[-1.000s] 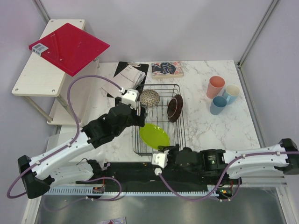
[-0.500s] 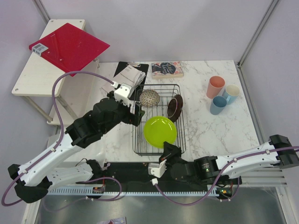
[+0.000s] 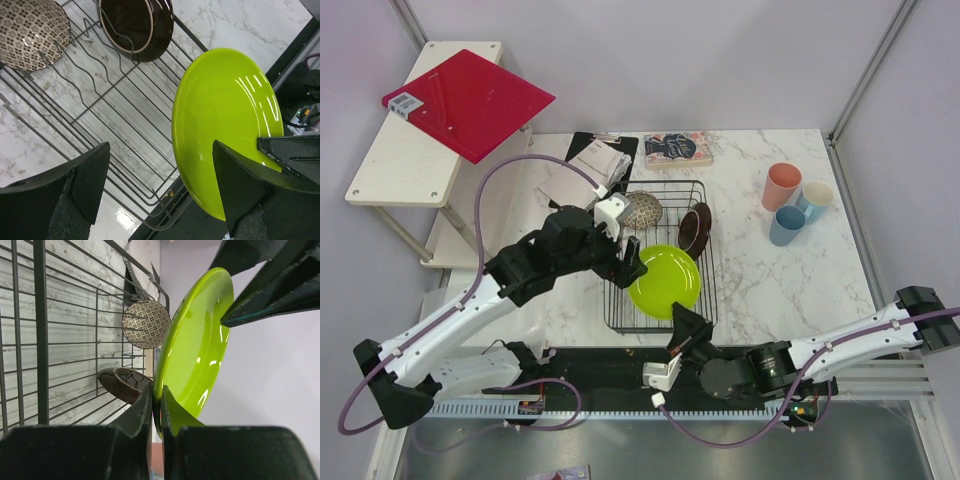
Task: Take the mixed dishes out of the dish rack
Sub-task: Place the plate at the center of the board.
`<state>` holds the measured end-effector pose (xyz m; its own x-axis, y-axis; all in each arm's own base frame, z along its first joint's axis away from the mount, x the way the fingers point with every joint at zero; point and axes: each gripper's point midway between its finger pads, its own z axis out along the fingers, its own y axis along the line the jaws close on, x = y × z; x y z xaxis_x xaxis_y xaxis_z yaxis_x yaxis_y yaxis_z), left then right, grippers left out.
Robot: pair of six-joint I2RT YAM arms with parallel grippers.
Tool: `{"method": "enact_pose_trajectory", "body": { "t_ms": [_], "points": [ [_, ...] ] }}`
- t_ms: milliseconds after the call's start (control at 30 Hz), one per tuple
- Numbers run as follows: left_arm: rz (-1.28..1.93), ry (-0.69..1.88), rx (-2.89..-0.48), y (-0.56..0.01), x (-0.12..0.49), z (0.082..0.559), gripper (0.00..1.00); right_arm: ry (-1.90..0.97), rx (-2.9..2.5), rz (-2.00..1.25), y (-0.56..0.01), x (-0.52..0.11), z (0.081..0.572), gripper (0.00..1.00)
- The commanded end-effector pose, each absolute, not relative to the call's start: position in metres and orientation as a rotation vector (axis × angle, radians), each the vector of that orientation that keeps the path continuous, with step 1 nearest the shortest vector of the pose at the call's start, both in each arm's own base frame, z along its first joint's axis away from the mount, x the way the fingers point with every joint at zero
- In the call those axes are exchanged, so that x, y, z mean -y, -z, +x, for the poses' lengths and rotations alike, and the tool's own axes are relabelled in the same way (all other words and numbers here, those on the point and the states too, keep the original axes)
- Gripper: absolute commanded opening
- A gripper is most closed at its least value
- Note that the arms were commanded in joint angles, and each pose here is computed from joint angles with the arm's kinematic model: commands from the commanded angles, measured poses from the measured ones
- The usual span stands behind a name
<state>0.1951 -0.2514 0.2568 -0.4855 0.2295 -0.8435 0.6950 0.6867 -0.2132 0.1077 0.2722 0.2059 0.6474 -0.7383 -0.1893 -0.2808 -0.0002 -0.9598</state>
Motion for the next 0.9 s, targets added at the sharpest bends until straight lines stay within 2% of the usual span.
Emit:
{"method": "enact_pose_trajectory", "body": {
  "t_ms": [0, 67, 100, 200, 267, 400, 433, 500, 567, 667, 700, 767, 800, 867],
  "points": [
    [0.749, 0.852, -2.026, -0.258, 0.264, 0.186, 0.84, 0.443, -0.890, -1.488, -0.222, -0.265, 0.110, 0.00],
    [0.765, 0.886, -2.040, -0.253, 0.267, 0.183, 0.77, 0.435, -0.893, -1.483, -0.223, -0.264, 0.110, 0.00],
    [0.763, 0.891, -2.045, -0.251, 0.267, 0.183, 0.67, 0.438, -0.896, -1.479, -0.222, -0.263, 0.110, 0.00],
    [0.775, 0.909, -2.068, -0.244, 0.270, 0.182, 0.54, 0.439, -0.899, -1.475, -0.222, -0.262, 0.111, 0.00],
    [0.779, 0.923, -2.072, -0.241, 0.272, 0.181, 0.53, 0.430, -0.899, -1.476, -0.221, -0.263, 0.110, 0.00],
    [0.794, 0.955, -2.074, -0.239, 0.276, 0.178, 0.33, 0.432, -0.901, -1.478, -0.219, -0.263, 0.110, 0.00],
    [0.797, 0.963, -2.067, -0.241, 0.277, 0.178, 0.19, 0.432, -0.903, -1.477, -0.219, -0.263, 0.110, 0.00],
    [0.807, 0.972, -2.067, -0.240, 0.279, 0.177, 0.02, 0.432, -0.909, -1.475, -0.217, -0.263, 0.110, 0.00],
    [0.824, 0.991, -2.057, -0.242, 0.280, 0.175, 0.02, 0.438, -0.921, -1.466, -0.216, -0.263, 0.111, 0.00],
    [0.788, 0.968, -2.038, -0.245, 0.278, 0.179, 0.02, 0.445, -0.950, -1.434, -0.217, -0.263, 0.112, 0.16],
    [0.777, 0.964, -2.029, -0.248, 0.277, 0.181, 0.02, 0.435, -0.977, -1.404, -0.218, -0.262, 0.113, 0.28],
    [0.757, 0.957, -2.008, -0.254, 0.275, 0.183, 0.02, 0.399, -1.007, -1.368, -0.222, -0.263, 0.112, 0.36],
    [0.747, 0.954, -2.004, -0.256, 0.274, 0.184, 0.02, 0.368, -1.029, -1.342, -0.224, -0.262, 0.112, 0.44],
    [0.721, 0.942, -1.996, -0.260, 0.271, 0.189, 0.02, 0.339, -1.052, -1.311, -0.227, -0.261, 0.112, 0.53]
  ]
}}
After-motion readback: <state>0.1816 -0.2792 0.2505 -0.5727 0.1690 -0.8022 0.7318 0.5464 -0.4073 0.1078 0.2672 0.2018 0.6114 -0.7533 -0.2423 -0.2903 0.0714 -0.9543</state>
